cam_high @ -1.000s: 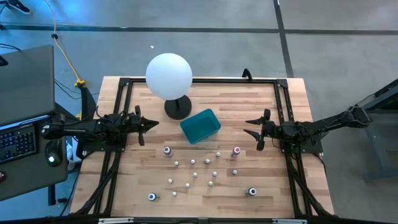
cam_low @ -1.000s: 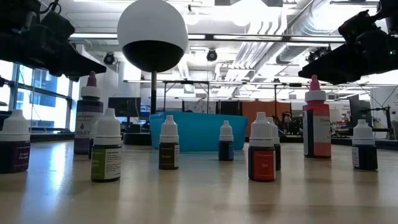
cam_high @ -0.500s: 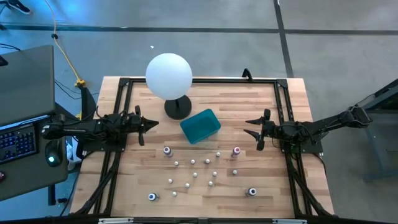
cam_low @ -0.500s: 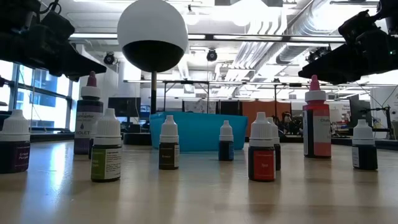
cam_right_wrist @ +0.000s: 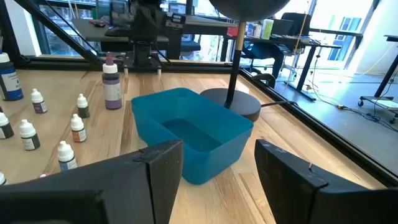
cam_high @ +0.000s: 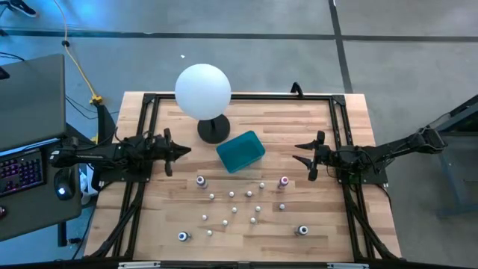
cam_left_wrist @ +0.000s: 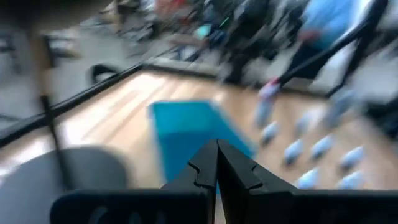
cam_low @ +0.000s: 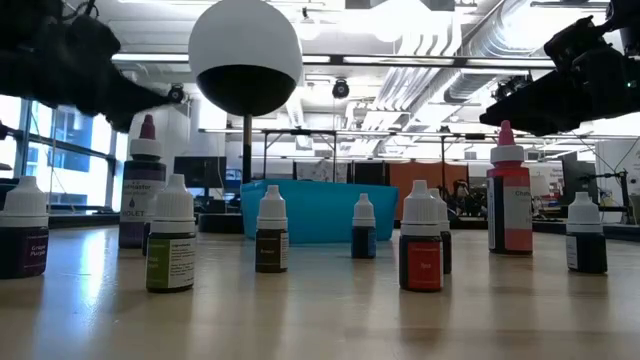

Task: Pick & Place food coloring
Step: Put the large pink food coloring bottle into the bin

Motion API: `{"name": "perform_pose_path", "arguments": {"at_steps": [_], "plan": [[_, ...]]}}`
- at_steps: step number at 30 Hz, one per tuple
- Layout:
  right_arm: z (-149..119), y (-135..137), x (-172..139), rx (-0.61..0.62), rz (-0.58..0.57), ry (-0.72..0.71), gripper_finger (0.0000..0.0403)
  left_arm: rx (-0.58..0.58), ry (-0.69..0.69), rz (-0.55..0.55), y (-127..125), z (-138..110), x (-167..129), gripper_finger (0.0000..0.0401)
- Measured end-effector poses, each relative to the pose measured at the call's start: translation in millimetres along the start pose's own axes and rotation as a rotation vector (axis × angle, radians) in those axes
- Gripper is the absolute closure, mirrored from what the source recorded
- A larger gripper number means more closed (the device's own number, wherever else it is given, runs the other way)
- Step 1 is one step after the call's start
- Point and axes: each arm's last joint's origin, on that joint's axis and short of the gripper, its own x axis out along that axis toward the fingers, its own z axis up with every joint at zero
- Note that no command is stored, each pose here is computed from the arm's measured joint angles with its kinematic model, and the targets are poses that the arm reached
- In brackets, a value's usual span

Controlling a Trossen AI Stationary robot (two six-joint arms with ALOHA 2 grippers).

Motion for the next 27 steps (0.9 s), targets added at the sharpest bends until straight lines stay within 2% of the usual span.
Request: {"name": "perform_pose_path", "arguments": {"at_steps": [3, 6, 10, 12, 14, 16, 22, 27], "plan": [[0.0, 0.0, 0.0, 0.0, -0.001, 0.0, 0.021, -0.089, -0.116, -0.126, -4.6, 12.6, -1.1, 0.0399], [0.7, 0.0, 0.0, -0.016, -0.001, -0.007, 0.021, -0.073, -0.183, -0.188, -6.9, 19.8, -2.6, 0.0399], [4.8, 1.3, -0.1, 0.044, 0.051, -0.047, 0.021, 0.041, -0.249, -0.182, -7.4, 25.0, -3.8, 0.0399], [7.5, 1.9, -0.3, 0.061, 0.078, -0.073, 0.021, 0.159, -0.288, -0.136, -6.8, 27.7, -4.4, 0.0397], [10.9, 1.9, -0.7, 0.052, 0.083, -0.107, 0.021, 0.201, -0.313, -0.072, -5.3, 29.9, -4.9, 0.039], [11.9, 2.0, -0.8, 0.067, 0.09, -0.117, 0.021, 0.179, -0.311, -0.032, -4.1, 29.9, -4.8, 0.0375], [12.4, 3.7, -1.1, 0.167, 0.156, -0.115, 0.021, 0.102, -0.283, -0.036, -3.7, 27.6, -4.0, 0.0308], [16.7, 6.0, -2.2, 0.189, 0.252, -0.155, 0.021, 0.066, -0.277, -0.11, -5.6, 27.5, -4.1, 0.0276]]}}
